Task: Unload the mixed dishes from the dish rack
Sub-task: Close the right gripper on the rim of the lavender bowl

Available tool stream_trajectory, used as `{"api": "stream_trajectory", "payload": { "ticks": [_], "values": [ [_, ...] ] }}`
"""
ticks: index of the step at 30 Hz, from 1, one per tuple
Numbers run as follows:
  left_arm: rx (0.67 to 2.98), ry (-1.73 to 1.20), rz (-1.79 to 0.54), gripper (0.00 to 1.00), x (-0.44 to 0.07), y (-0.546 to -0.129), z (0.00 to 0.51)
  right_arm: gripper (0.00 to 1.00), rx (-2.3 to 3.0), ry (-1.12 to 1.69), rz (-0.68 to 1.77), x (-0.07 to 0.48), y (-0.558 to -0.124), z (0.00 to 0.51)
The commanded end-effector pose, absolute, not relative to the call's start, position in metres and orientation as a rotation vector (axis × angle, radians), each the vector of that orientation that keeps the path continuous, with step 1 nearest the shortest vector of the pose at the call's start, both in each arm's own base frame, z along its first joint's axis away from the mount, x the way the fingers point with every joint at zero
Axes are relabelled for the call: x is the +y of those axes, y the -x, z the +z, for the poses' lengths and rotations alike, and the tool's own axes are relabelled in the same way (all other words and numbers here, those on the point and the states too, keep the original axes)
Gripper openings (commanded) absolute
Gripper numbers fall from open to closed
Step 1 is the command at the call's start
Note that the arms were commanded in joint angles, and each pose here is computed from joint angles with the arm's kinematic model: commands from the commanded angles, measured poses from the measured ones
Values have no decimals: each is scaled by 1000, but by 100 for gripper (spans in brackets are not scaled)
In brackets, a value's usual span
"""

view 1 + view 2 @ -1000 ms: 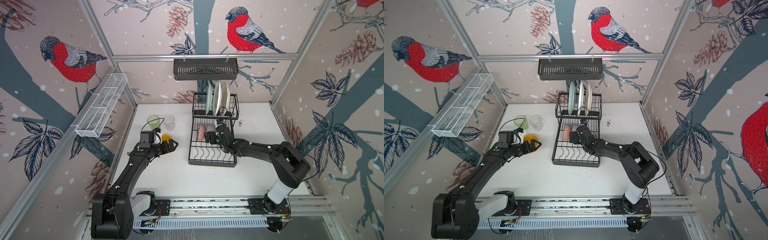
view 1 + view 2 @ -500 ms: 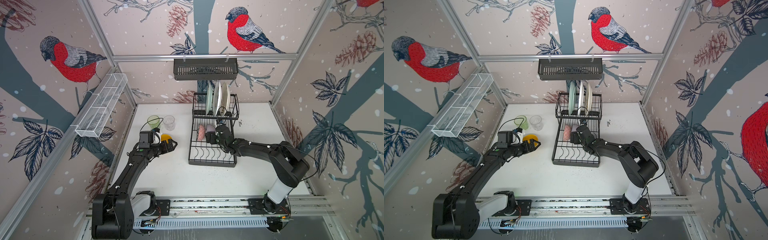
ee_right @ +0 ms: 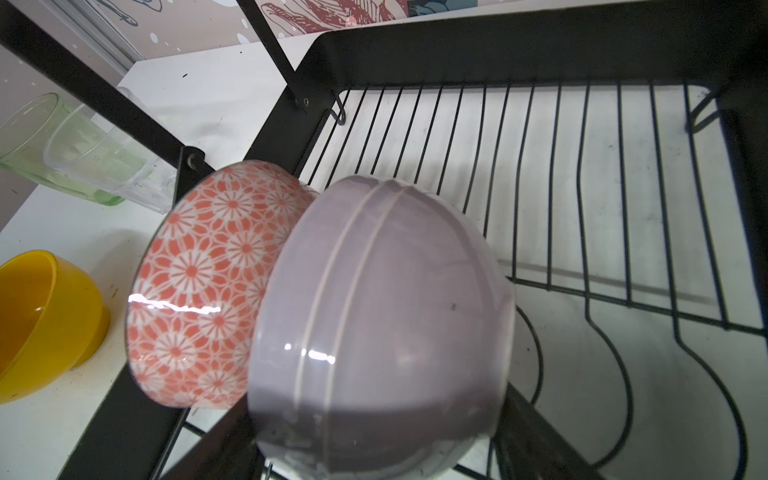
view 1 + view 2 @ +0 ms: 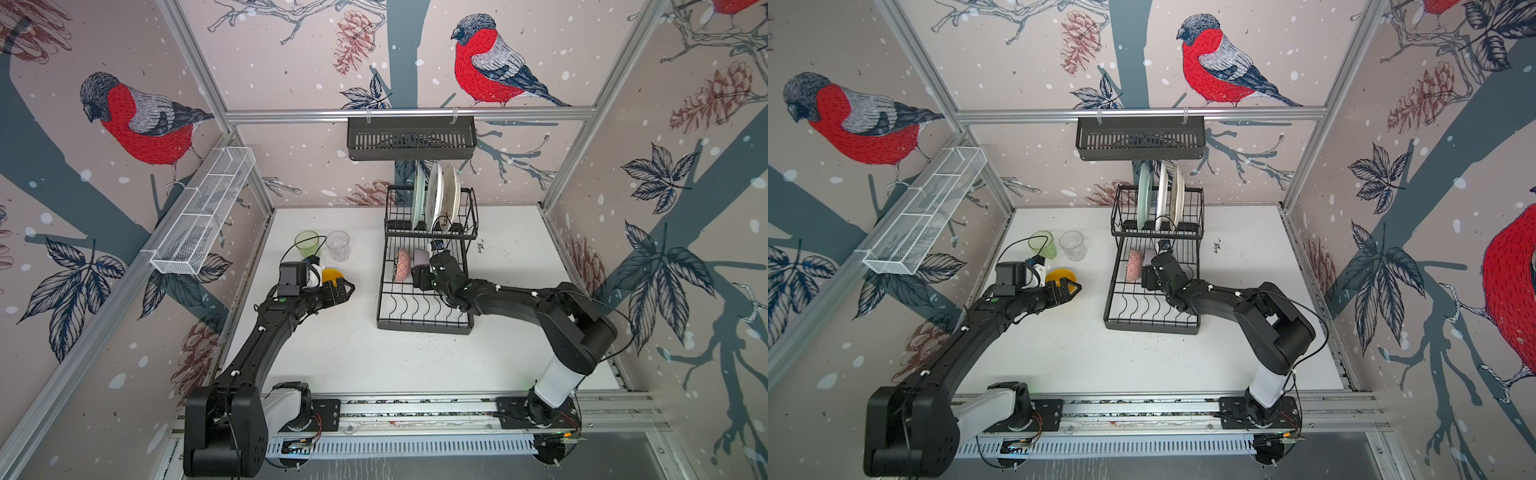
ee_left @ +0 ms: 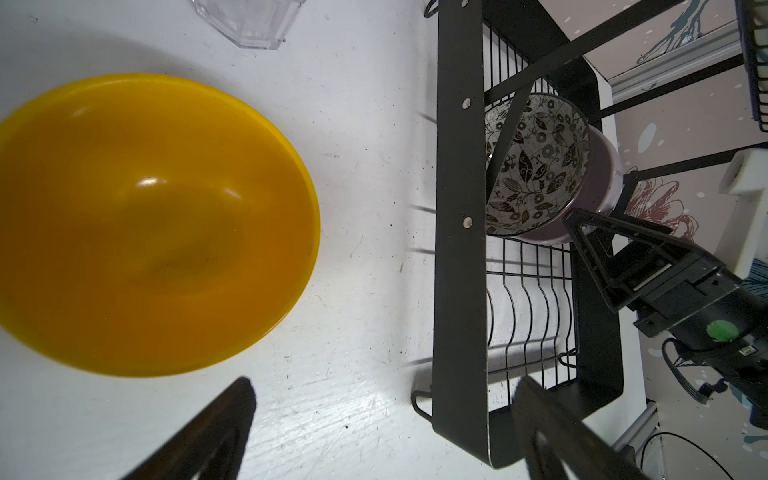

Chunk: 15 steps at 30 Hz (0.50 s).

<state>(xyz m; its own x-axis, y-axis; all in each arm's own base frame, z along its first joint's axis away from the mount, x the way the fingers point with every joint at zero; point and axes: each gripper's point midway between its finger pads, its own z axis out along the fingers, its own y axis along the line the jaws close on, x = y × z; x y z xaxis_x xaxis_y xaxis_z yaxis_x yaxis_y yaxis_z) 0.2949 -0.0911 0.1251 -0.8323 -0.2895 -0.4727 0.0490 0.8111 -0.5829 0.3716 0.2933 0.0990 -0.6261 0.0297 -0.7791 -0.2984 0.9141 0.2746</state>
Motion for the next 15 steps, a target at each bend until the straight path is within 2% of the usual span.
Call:
{"api": "stream_trajectory", "payload": {
  "ticks": [1,6,15],
  "values": [
    [2416,148,-803,97,-92,-298,127,77,2177,194,483,296,-374,102],
    [2416,146,-801,97,-92,-298,128,70,2176,211,499,300,-374,101],
    [2417,145,-800,97,-92,-297,127,66,2176,203,495,299,-374,100]
  ]
}}
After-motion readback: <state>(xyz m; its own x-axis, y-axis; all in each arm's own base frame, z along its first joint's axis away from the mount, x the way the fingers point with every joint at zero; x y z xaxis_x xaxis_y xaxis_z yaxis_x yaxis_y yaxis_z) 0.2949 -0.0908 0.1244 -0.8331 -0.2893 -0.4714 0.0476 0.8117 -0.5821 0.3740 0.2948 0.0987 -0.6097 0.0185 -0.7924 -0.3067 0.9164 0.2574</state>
